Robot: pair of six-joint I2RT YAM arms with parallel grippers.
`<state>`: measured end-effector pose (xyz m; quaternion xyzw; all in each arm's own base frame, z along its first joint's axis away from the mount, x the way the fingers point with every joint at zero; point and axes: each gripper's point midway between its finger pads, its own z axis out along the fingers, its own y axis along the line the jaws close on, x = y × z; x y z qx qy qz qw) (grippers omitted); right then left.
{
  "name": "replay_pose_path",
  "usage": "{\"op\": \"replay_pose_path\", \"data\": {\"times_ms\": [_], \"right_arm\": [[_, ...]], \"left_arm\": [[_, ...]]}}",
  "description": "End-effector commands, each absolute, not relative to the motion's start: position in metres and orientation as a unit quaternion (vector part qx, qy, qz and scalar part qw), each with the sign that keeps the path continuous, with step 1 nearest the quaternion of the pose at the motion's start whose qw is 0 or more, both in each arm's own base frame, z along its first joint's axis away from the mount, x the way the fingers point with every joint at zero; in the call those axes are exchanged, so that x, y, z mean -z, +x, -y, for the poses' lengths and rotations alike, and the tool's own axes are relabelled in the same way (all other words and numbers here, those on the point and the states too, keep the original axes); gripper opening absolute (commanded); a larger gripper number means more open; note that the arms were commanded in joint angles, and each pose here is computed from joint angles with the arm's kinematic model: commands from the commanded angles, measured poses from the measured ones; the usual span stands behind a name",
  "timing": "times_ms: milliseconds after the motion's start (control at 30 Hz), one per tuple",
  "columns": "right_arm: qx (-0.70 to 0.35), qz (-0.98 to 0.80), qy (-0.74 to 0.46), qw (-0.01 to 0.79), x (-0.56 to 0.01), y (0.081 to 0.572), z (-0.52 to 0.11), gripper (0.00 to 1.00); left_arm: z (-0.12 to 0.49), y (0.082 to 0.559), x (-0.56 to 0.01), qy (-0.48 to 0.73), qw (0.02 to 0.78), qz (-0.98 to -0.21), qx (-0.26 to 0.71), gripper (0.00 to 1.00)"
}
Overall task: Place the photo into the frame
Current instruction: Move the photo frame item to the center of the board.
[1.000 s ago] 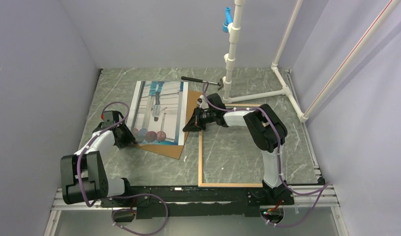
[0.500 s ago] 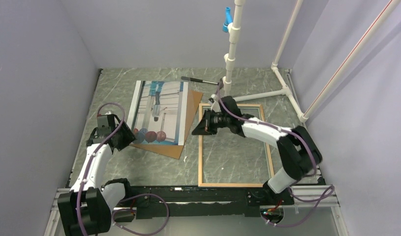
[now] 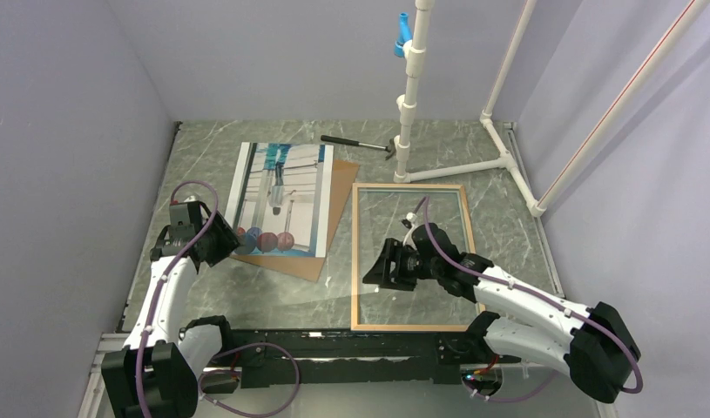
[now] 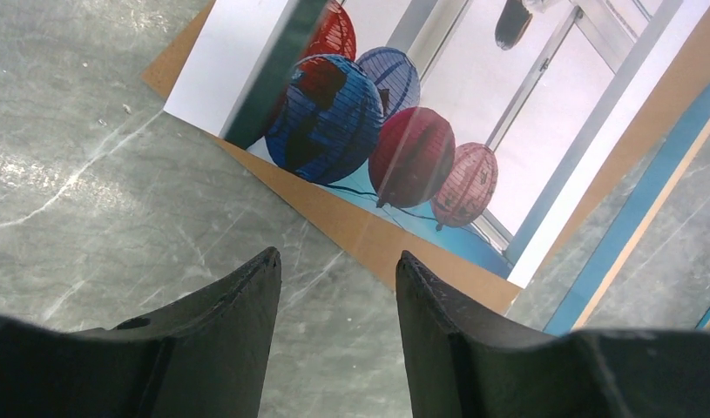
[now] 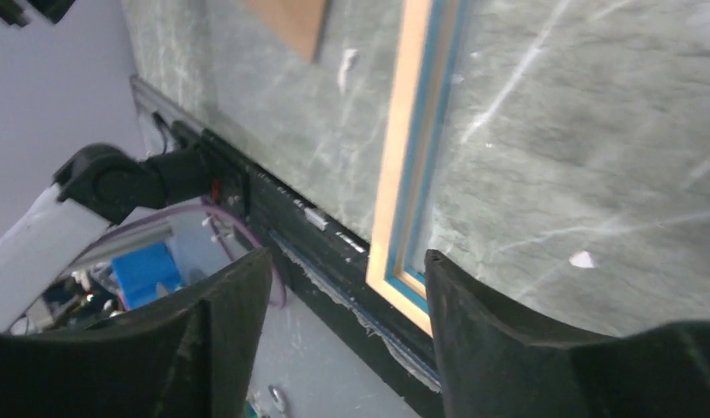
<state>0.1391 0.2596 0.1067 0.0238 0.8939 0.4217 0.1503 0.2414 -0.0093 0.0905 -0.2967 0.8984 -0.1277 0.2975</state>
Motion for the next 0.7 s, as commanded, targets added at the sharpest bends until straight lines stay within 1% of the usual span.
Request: {"op": "replay_pose_path", "data": {"times_ms": [0,33,67,100,133,267,500,667], "right_arm": [[-0.352,-0.920,0.025,0.171,-0.087,0.143,-0.237,0.76],[-0.336,-0.925,0.020,0.173,-0.084,0.145,-0.235,0.83],[-0.322,-0.929,0.015,0.179,-0.084,0.150,-0.232,0.87],[-0.303,-0.935,0.012,0.182,-0.081,0.154,-0.228,0.91],[-0.293,-0.938,0.005,0.188,-0.082,0.159,-0.227,0.92],[-0.285,-0.936,-0.004,0.206,-0.088,0.188,-0.224,0.92],[-0.345,-0.914,-0.027,0.213,-0.104,0.234,-0.218,0.91],[-0.387,-0.901,-0.049,0.191,-0.106,0.253,-0.226,0.90]], "left_arm": [[0.014,0.250,-0.105,-0.291,0.317,-0.890,0.147,0.56],[0.014,0.249,-0.105,-0.290,0.316,-0.891,0.146,0.56],[0.014,0.249,-0.105,-0.288,0.316,-0.892,0.145,0.56],[0.014,0.248,-0.104,-0.286,0.315,-0.893,0.146,0.56],[0.015,0.248,-0.104,-0.283,0.314,-0.894,0.146,0.55],[0.019,0.247,-0.100,-0.270,0.310,-0.898,0.156,0.55],[0.029,0.245,-0.086,-0.249,0.292,-0.906,0.179,0.54],[0.038,0.246,-0.075,-0.240,0.273,-0.910,0.198,0.53]]}}
